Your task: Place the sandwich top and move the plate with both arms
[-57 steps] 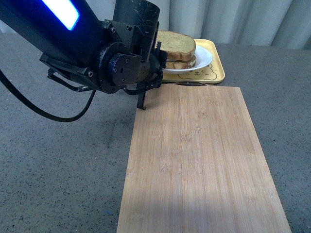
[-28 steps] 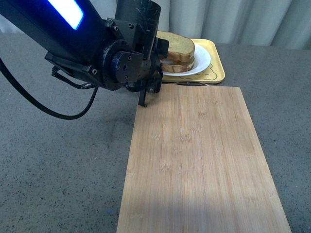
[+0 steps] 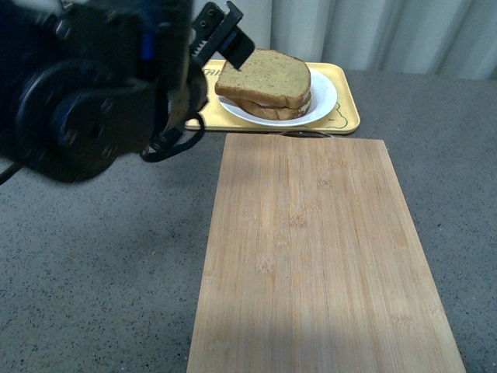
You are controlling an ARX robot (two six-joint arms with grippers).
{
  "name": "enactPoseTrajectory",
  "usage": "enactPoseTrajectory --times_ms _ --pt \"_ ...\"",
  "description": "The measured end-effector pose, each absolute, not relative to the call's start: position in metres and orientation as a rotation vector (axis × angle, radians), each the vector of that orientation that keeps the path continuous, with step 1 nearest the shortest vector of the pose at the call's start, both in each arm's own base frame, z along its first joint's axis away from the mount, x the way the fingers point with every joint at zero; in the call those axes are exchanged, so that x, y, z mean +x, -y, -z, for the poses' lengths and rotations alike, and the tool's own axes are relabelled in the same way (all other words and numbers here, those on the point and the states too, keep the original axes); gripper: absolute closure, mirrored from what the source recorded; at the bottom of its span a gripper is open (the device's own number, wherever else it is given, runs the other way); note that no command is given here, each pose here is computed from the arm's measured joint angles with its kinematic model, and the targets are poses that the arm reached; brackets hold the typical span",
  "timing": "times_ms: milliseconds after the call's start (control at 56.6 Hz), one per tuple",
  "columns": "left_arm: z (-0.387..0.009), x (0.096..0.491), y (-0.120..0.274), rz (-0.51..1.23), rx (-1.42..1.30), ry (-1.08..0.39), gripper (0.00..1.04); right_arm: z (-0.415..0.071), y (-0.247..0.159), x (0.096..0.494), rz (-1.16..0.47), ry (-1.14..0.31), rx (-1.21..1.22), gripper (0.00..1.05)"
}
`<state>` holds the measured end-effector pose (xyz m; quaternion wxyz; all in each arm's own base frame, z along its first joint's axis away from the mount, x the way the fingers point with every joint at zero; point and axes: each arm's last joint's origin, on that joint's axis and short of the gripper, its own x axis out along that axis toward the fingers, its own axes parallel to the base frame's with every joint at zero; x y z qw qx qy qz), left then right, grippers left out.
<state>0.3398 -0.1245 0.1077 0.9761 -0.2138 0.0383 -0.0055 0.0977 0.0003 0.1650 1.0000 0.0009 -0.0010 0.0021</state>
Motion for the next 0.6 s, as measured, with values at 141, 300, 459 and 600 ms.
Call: enactPoseTrajectory --times_ms 141,300,459,600 --pt "-0.132 0.295 0.08 0.004 -0.117 0.013 0.67 -0.165 0.0 0.098 -0.005 0.002 0.002 0.09" --pt "-0.133 0.26 0.056 0.003 -0.037 -0.016 0.94 -0.165 0.0 0.098 -0.004 0.002 0.002 0.09" --pt "-0.14 0.237 0.043 0.014 -0.021 -0.011 1.01 -0.165 0.0 0.098 -0.004 0.002 0.002 0.09" --pt "-0.145 0.215 0.03 0.004 -0.016 -0.016 1.01 -0.165 0.0 0.098 -0.005 0.002 0.002 0.09"
